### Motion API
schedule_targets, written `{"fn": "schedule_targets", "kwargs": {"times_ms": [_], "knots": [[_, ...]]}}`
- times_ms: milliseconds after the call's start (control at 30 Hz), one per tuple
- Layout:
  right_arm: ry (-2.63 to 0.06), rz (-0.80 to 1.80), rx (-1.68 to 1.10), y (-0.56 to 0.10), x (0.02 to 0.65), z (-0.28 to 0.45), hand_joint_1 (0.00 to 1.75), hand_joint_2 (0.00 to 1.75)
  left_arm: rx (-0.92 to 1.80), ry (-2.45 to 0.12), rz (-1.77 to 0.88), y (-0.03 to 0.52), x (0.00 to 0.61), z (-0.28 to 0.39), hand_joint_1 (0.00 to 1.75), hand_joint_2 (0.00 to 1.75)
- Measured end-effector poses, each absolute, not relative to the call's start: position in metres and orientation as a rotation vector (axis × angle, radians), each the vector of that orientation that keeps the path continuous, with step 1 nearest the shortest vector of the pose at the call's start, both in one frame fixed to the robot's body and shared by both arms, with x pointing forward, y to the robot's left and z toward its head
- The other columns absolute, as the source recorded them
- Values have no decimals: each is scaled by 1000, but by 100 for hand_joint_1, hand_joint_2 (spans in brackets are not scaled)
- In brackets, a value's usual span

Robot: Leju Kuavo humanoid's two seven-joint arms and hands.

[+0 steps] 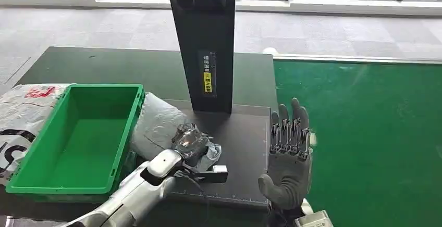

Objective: Moved the parcel from conveyor to table for the left to box.

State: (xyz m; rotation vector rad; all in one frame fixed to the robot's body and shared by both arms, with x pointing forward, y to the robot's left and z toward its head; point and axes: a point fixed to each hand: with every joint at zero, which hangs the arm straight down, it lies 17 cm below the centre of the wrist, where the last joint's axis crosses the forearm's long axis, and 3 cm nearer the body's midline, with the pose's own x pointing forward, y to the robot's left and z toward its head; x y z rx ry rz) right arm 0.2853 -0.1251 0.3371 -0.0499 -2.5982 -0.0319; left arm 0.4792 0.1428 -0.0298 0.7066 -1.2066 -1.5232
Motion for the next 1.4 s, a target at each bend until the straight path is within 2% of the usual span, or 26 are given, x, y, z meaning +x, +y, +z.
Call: {"fn": "schedule_targets", "kwargs": {"times_ms": [100, 167, 267, 1400], "knots": [[-2600, -34, -66, -126, 285, 337, 0, 175, 762, -1222, -1511, 144, 476, -28, 175, 175], [-2600, -32, -74, -126, 284, 336, 0, 175, 844, -1351, -1429, 141, 478, -3, 175, 175], [-2593, -29, -77, -126, 282, 334, 0, 175, 862, -1409, -1384, 137, 470, 9, 175, 175], [-2590, -29, -77, -126, 281, 333, 0, 175, 871, -1441, -1335, 139, 459, 17, 175, 175]]}}
